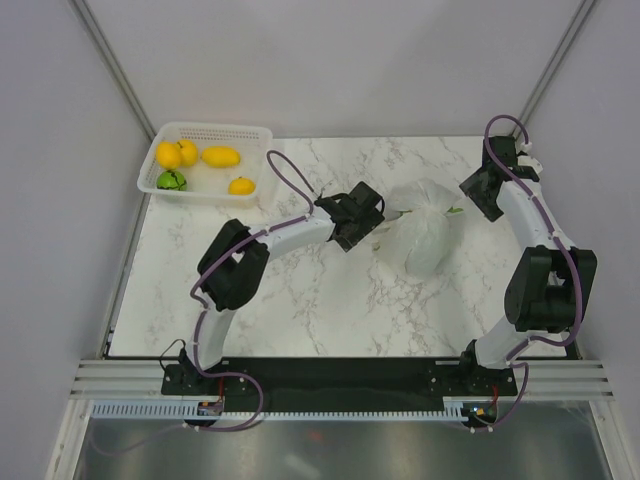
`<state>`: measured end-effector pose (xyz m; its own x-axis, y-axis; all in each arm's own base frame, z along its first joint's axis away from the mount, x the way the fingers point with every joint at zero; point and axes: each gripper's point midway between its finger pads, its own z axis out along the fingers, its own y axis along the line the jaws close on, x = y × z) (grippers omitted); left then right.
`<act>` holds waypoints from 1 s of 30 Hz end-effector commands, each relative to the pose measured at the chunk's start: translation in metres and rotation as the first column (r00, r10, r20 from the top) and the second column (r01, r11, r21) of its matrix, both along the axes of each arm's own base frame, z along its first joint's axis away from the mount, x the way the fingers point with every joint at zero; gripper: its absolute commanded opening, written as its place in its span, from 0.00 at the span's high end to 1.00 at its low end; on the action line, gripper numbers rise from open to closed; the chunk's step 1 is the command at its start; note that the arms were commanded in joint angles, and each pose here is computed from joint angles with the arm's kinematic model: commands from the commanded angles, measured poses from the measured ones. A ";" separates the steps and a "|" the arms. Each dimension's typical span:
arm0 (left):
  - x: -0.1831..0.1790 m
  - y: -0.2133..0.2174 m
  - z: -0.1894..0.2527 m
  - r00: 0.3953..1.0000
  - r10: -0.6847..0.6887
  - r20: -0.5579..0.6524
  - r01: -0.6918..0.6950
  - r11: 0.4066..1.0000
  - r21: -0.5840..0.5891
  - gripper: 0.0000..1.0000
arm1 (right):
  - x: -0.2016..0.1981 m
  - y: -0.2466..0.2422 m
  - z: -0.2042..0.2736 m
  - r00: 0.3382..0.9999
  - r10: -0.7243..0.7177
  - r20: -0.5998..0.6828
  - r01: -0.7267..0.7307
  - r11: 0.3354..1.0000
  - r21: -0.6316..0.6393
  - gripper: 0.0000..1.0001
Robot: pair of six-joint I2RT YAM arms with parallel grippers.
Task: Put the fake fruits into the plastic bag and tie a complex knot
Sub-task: Tie the plastic bag at the center of the board, then move the plastic bag to the center of the board.
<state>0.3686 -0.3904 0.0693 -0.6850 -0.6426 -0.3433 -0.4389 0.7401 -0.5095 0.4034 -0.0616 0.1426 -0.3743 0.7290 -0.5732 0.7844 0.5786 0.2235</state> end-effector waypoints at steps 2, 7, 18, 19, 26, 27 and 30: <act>0.016 -0.023 0.017 0.992 0.116 0.050 -0.109 0.987 -0.118 0.14 | 0.004 -0.004 0.007 1.000 0.001 0.031 0.000 1.000 -0.019 0.25; 0.017 -0.036 0.016 0.984 0.174 0.038 -0.165 0.970 -0.178 0.31 | 0.008 -0.004 0.008 0.999 -0.001 0.041 0.002 1.000 -0.011 0.30; 0.034 -0.016 0.034 0.974 0.184 0.134 -0.168 0.978 -0.124 0.98 | 0.014 -0.002 0.010 0.998 0.012 0.061 -0.012 1.000 -0.006 1.00; 0.030 -0.005 0.032 0.978 0.173 0.112 -0.160 0.980 -0.116 0.98 | 0.013 -0.005 0.011 0.998 0.000 0.062 0.001 1.000 -0.019 1.00; 0.056 0.121 0.027 0.959 0.270 0.092 -0.271 0.963 -0.002 0.98 | 0.014 -0.027 -0.003 0.994 -0.088 0.058 0.084 0.995 0.061 1.00; 0.055 0.130 0.022 0.958 0.274 0.081 -0.276 0.961 0.009 0.98 | 0.014 -0.027 -0.008 0.995 -0.090 0.046 0.086 0.994 0.065 1.00; 0.061 0.145 0.038 0.957 0.266 0.116 -0.270 0.963 0.021 0.98 | 0.022 -0.012 -0.008 0.996 -0.050 0.070 0.043 0.994 0.102 1.00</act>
<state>0.4252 -0.3272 0.1216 -0.5043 -0.8300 -0.2384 -0.5050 0.5073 -0.6983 0.4159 -0.0191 0.1250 -0.4366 0.8098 -0.3919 0.7322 0.5730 0.3681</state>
